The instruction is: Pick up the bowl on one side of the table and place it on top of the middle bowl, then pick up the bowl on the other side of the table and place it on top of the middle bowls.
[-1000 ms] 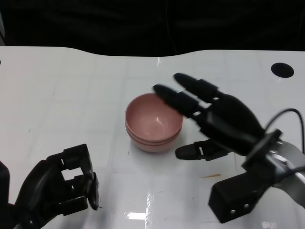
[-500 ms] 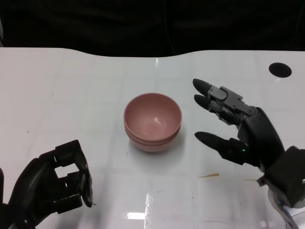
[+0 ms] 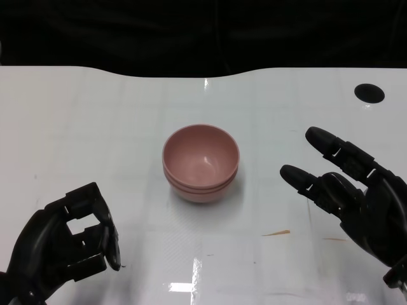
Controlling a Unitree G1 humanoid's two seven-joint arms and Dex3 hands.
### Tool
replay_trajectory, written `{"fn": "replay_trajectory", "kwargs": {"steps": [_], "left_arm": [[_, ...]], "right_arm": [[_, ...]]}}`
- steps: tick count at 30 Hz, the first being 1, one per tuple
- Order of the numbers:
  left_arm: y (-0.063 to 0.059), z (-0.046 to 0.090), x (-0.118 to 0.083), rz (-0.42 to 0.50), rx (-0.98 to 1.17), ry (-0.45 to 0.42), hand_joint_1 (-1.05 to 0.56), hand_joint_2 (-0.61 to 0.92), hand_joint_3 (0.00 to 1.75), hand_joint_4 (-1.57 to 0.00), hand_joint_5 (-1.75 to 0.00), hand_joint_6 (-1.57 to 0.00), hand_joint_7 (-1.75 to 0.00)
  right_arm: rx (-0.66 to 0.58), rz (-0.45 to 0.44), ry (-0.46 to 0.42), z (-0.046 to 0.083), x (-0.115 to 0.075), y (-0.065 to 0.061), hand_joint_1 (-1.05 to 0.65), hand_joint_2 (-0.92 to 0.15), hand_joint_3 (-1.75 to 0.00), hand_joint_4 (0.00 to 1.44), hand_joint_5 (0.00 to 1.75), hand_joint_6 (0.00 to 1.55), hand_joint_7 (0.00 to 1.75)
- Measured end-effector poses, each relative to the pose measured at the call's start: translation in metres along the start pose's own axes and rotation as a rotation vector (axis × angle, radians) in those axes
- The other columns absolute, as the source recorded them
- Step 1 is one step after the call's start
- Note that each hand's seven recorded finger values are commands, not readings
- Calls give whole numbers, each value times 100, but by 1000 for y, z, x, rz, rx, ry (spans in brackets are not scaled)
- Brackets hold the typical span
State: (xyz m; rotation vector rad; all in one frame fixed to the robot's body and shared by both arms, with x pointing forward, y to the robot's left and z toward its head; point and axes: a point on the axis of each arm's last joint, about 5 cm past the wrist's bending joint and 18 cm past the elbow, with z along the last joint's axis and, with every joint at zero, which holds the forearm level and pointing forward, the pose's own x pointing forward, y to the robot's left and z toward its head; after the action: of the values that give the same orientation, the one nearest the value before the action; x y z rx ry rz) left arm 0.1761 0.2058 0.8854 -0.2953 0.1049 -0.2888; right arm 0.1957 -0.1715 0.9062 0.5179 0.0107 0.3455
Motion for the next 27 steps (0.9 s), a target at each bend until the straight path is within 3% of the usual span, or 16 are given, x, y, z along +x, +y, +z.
{"fn": "replay_trajectory", "kwargs": {"steps": [2, 3, 4, 5, 6, 7, 9, 12, 20, 27], "left_arm": [[0, -1, -1, 6, -6, -2, 38, 91, 132, -95, -175, -74, -175], [0, -1, -2, 12, -10, -2, 37, 91, 131, -95, -175, -75, -175], [-1, -2, -3, 18, -16, -1, 37, 91, 131, -95, -175, -75, -175], [-2, -2, -3, 22, -23, -2, 37, 91, 131, -95, -175, -75, -175], [-2, -2, -3, 23, -28, -6, 37, 91, 131, -95, -175, -75, -175], [-3, -1, -4, 23, -33, -11, 37, 91, 131, -96, -175, -75, -175], [-5, -1, -4, 20, -45, -20, 35, 90, 134, -98, -175, -77, -175], [-6, -3, -6, 24, -59, -22, 35, 88, 137, -100, -175, -78, -175], [-5, -3, -6, 28, -60, -31, 33, 87, 141, -102, -175, -81, -175], [-5, -4, -9, 31, -70, -30, 33, 86, 142, -102, -175, -82, -175]], "right_arm": [[33, -27, -1, -7, -4, -2, -18, -91, -13, 80, 93, 100, 11], [41, -35, -4, -13, -6, -3, -11, -87, -32, 80, 122, 110, 22], [45, -43, -6, -18, -9, -5, -8, -80, -48, 80, 133, 108, 35], [46, -46, -5, -23, -11, -6, -7, -75, -61, 80, 139, 104, 48], [51, -48, -9, -27, -13, -8, -5, -75, -67, 83, 149, 97, 75], [61, -49, -17, -31, -14, -8, -4, -76, -68, 84, 152, 93, 87], [67, -46, -44, -36, -16, -8, -3, -79, -79, 83, 169, 77, 132], [54, -59, -65, -41, -19, -9, -2, -77, -91, 87, 174, 68, 156], [29, -34, -85, -52, -25, -11, -1, -62, -120, 90, 175, 63, 171], [35, -25, -86, -53, -28, -13, -5, -58, -121, 91, 175, 63, 174]]}}
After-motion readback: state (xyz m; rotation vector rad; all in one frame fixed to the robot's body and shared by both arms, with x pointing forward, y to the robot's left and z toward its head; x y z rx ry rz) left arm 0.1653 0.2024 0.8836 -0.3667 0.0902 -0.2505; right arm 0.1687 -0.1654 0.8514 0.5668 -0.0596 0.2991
